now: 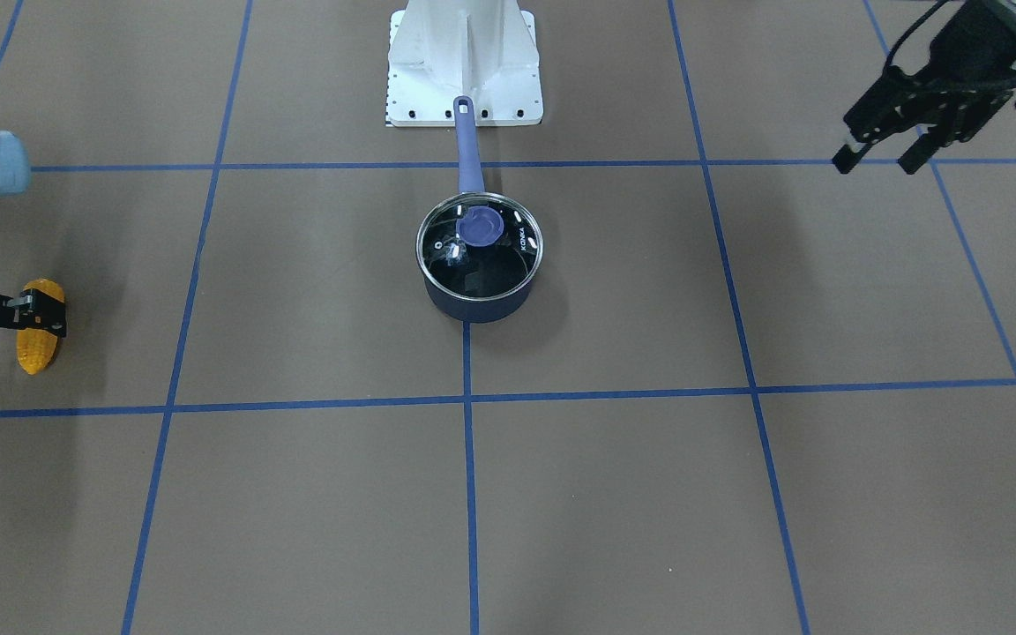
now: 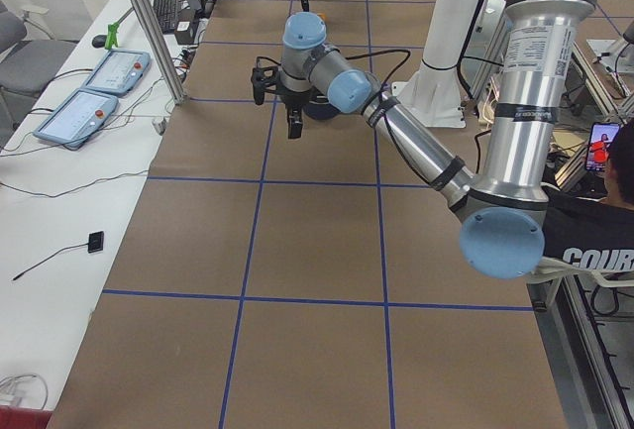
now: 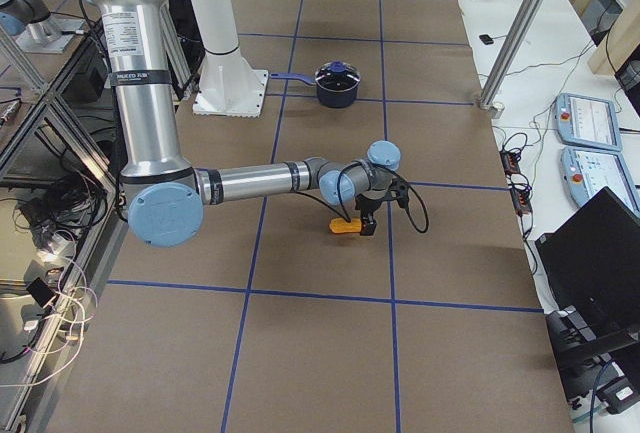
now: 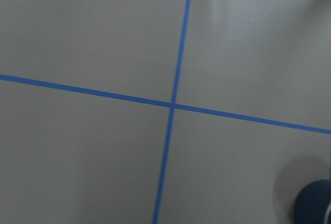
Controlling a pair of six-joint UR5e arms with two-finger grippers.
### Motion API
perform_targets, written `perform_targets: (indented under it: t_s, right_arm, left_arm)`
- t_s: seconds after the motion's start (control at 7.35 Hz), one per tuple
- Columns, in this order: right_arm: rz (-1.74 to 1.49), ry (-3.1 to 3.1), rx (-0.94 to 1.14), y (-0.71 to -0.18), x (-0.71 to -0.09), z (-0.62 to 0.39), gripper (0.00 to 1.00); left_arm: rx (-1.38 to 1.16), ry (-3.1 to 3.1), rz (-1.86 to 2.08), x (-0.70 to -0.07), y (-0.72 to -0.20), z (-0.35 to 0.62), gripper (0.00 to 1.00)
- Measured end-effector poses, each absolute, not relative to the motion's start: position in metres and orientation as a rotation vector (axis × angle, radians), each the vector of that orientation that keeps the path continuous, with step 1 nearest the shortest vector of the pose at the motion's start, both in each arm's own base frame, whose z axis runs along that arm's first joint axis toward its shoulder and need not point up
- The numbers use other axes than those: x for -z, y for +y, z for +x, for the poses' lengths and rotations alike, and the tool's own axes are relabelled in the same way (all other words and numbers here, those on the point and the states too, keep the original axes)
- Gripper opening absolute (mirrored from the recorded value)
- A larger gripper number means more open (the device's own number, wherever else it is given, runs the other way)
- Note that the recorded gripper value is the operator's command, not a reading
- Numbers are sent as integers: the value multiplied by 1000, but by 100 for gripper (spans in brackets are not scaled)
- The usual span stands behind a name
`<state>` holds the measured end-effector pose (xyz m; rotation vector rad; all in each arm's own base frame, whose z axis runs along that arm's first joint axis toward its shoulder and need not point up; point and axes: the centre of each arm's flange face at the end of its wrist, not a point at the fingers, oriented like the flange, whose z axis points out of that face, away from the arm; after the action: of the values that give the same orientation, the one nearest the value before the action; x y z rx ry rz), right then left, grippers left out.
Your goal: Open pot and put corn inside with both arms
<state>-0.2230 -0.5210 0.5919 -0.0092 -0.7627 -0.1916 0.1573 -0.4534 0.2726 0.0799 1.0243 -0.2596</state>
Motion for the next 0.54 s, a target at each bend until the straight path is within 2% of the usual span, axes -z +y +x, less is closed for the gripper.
perform_targets:
  t_s: [0.14, 0.27, 0.54]
  right_arm:
    - [-10, -763, 191, -521, -592, -223, 61]
    - [-9, -764, 191, -521, -592, -224, 55]
    - [-9, -766, 192, -521, -591, -224, 51]
  left_arm:
    - [273, 1018, 68, -248, -452, 192, 99]
    - [280, 1004, 58, -223, -450, 219, 99]
    - [292, 983, 47, -188, -444, 263, 99]
